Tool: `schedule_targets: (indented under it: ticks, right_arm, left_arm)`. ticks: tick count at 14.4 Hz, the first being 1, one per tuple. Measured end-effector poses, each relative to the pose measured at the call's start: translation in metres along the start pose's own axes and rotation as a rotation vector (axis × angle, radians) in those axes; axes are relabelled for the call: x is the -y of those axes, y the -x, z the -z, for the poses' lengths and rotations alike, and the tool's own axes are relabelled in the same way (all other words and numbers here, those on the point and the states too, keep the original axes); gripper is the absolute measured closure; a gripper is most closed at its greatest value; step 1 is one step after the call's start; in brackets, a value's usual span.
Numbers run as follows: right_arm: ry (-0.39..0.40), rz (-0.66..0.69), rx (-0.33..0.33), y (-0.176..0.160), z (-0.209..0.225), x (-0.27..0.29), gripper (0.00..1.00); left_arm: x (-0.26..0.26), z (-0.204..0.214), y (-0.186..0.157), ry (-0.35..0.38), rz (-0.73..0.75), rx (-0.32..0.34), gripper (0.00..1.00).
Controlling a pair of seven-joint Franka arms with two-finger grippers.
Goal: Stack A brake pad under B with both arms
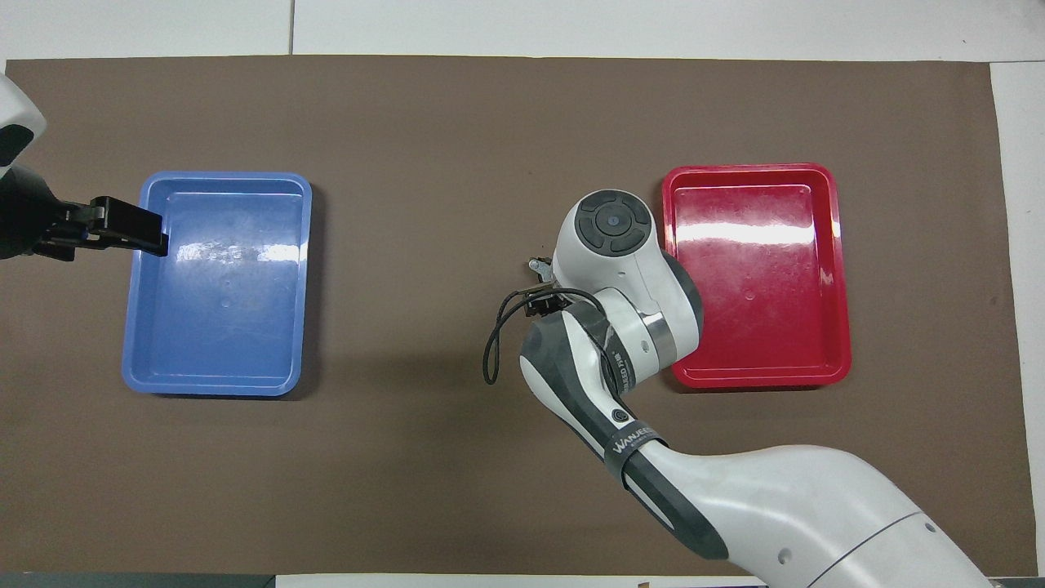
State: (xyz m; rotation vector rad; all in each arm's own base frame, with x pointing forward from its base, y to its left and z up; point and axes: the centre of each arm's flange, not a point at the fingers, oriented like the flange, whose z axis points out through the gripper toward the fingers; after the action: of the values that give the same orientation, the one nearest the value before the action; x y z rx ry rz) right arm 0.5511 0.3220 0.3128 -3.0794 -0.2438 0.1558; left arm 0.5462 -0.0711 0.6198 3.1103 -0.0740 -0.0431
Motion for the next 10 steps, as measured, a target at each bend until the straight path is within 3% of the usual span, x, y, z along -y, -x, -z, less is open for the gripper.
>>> schedule_targets:
  ticks: [3, 6, 10]
  right_arm:
    - [-0.016, -0.035, -0.049, -0.006, 0.034, -0.022, 0.0]
    - [-0.023, -0.122, -0.086, -0.012, 0.088, -0.085, 0.0]
    - [0.024, -0.212, -0.038, -0.004, 0.16, -0.174, 0.0]
  left_arm:
    - [0.0, 0.0, 0.0, 0.0, 0.0, 0.001, 0.0]
    - [0.0, -0.001, 0.0, 0.0, 0.0, 0.001, 0.0]
    - [0.0, -0.001, 0.0, 0.0, 0.0, 0.002, 0.0]
